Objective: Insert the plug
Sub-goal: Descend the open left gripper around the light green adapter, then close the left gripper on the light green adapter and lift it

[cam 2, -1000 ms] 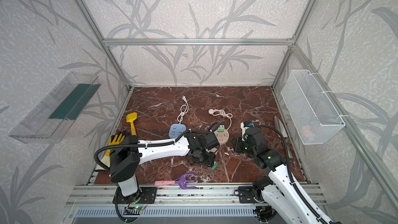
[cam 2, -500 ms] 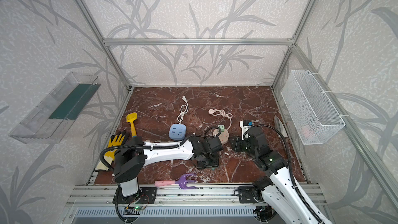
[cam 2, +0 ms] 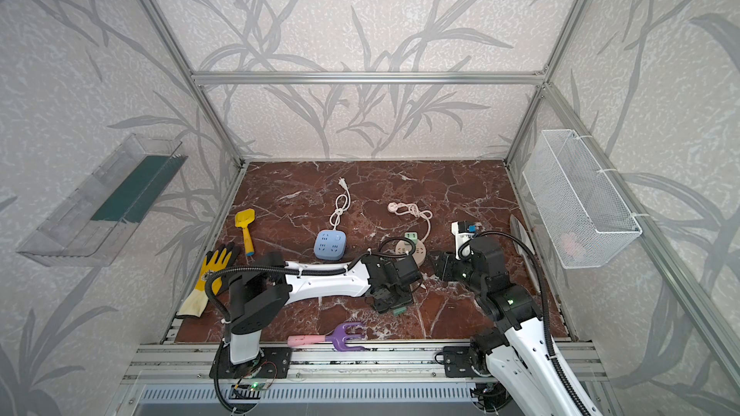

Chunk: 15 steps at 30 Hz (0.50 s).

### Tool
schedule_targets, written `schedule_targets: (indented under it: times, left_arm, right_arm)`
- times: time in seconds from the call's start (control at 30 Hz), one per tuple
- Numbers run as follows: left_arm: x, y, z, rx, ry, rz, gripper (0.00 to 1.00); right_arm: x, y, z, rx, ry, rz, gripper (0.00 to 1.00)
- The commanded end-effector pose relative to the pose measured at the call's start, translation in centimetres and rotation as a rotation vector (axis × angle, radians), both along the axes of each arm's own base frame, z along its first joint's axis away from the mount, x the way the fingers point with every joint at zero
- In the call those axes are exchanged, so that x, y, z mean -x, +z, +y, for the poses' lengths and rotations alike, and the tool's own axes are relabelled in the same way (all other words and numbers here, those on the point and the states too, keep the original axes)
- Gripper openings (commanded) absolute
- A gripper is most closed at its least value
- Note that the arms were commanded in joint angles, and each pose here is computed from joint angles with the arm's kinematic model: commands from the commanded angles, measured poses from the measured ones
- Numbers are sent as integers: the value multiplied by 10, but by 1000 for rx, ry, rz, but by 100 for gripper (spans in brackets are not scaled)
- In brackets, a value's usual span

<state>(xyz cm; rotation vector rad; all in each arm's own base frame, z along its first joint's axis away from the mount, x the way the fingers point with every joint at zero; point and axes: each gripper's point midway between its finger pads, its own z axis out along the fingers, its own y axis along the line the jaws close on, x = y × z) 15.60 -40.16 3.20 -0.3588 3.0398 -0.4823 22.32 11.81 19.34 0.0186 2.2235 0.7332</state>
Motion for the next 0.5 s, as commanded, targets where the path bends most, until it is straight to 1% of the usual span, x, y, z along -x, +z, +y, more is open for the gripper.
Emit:
schedule_targets:
  times: [0.0,0.1,0.2,0.4,0.47]
  left_arm:
    - [-5,1,-2,-10,35,-11,59]
    - [-5,5,3,-38,9,-21,56]
    - [-5,9,7,-74,-34,-30,56]
    - [0,11,17,-161,-162,-23,58]
    - [1,8,17,-169,-181,-15,58]
  right_arm:
    - [3,17,0,-12,23,-36,47]
    - [3,16,-1,-20,18,-34,47]
    - [3,16,-1,-25,16,-31,47]
    - [4,16,-4,-43,-8,-37,47]
    - [4,16,-4,-51,-12,-35,47]
